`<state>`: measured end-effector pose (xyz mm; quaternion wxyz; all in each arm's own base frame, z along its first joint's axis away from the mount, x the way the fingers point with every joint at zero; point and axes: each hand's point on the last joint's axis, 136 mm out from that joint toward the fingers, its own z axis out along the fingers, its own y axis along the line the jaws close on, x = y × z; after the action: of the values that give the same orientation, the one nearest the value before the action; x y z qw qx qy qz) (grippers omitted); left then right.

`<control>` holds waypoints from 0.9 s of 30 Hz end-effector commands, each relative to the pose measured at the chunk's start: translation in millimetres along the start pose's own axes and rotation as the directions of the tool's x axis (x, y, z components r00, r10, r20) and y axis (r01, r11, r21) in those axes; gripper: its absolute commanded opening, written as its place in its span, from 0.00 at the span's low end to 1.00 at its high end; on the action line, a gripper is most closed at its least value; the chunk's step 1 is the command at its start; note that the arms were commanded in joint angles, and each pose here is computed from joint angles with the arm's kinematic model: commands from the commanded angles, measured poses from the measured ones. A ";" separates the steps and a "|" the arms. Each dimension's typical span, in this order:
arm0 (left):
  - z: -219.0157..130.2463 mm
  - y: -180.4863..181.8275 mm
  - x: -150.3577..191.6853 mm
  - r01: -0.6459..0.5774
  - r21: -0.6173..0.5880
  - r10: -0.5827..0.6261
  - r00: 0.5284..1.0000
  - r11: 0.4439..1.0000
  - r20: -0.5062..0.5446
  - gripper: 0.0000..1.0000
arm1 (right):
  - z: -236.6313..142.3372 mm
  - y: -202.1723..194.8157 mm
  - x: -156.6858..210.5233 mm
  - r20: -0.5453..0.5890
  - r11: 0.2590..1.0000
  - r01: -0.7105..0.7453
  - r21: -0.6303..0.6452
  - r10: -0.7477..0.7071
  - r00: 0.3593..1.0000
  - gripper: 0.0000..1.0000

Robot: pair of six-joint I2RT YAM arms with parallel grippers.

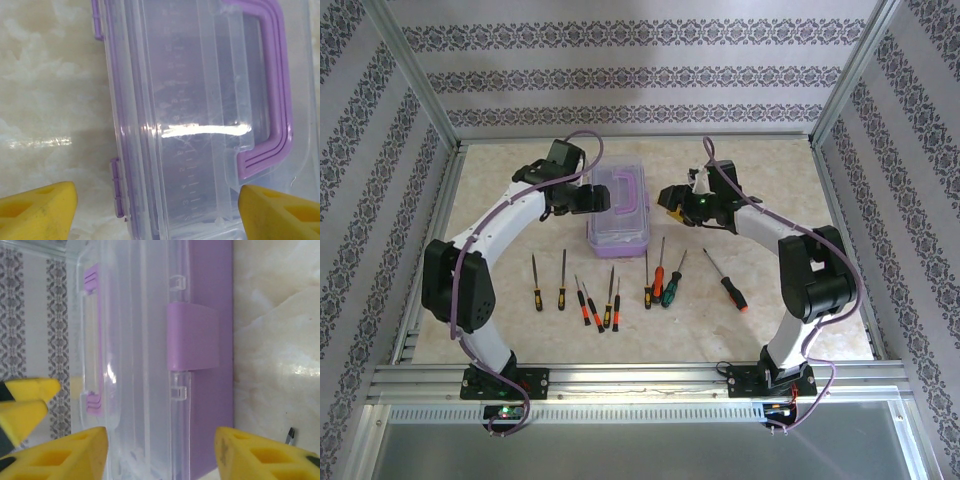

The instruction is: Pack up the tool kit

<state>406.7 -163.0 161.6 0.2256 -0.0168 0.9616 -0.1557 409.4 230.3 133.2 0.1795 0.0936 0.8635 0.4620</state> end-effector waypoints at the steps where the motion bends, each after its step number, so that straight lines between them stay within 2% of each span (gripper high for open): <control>1: 3.6 -3.8 3.9 -0.015 0.007 0.015 1.000 1.000 -0.004 0.85 | 3.6 -11.5 6.3 0.049 0.997 -0.028 0.077 0.024 0.999 0.47; 6: 6.7 -2.6 4.6 -0.020 -0.001 0.020 1.000 1.000 -0.016 0.86 | 15.3 -7.7 33.2 0.016 0.987 0.045 0.156 -0.048 0.999 0.45; 13: 9.9 0.5 5.2 -0.029 -0.017 0.028 0.999 0.999 -0.022 0.89 | 41.7 7.5 49.4 -0.027 0.986 0.073 0.149 -0.070 0.997 0.45; 21: 16.3 12.0 5.2 -0.047 -0.080 0.044 0.998 0.996 -0.034 0.91 | 64.9 33.2 54.5 -0.099 0.995 0.088 0.051 -0.083 0.992 0.53; 27: 15.6 23.7 2.7 -0.060 -0.144 0.057 0.998 0.988 -0.025 0.91 | 66.2 33.8 56.4 -0.111 0.995 0.090 0.037 -0.085 0.990 0.56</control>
<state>411.8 -151.3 136.6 0.2135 -0.0148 0.9707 -0.1095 382.0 306.5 101.4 0.1467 0.0525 0.8956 0.4166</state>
